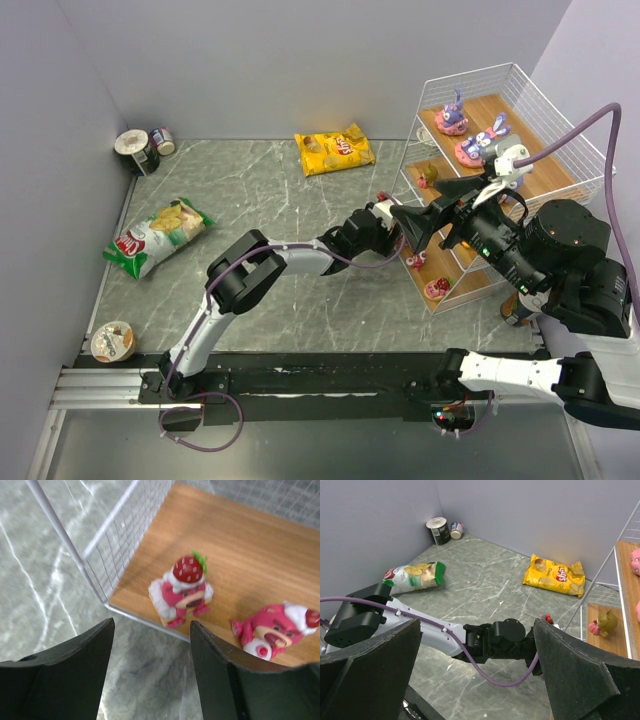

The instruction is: Place and organize the plastic toys onto the shelf

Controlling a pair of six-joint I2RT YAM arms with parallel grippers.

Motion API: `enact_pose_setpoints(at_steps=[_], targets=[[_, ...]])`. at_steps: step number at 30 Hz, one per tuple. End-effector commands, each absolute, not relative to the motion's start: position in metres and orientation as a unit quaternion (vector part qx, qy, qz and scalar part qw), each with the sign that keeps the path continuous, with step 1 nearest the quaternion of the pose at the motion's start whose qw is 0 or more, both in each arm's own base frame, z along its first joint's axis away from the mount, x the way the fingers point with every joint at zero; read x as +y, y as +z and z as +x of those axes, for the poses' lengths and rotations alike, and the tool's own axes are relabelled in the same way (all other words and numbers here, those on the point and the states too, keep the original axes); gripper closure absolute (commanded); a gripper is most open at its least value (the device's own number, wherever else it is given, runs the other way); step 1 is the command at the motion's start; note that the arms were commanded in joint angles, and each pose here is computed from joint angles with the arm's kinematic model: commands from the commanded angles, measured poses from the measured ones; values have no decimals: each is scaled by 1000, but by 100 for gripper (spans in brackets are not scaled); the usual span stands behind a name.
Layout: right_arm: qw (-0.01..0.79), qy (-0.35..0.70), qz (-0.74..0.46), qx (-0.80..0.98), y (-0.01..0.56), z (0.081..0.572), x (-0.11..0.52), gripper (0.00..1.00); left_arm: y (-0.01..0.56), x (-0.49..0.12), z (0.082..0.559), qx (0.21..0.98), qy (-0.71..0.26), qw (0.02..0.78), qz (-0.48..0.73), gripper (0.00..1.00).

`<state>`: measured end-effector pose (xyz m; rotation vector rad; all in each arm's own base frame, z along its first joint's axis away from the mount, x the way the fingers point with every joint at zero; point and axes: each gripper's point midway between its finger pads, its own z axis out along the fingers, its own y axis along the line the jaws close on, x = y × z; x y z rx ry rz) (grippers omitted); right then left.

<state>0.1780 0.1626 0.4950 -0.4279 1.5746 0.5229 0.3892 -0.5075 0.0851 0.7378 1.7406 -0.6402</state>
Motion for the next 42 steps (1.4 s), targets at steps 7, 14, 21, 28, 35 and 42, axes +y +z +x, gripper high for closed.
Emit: enact_pose_setpoints(at_steps=[7,14,21,28,35,42], targets=[[668,217,-179,689,500,184,158,0,74,-520,383,737,-296,522,312,32],[670,214,-170,690,501,183,153,0,67,-528,386,740,-299,516,311,31],[674,212,-166,688,504,183,149,0,60,-527,395,749,-287,520,293,30],[675,205,-170,688,502,184,149,0,50,-525,402,759,-274,517,285,32],[677,203,-170,687,502,184,148,0,48,-512,415,776,-288,501,252,42],[677,202,-170,687,501,185,148,0,46,-510,419,781,-293,495,243,46]])
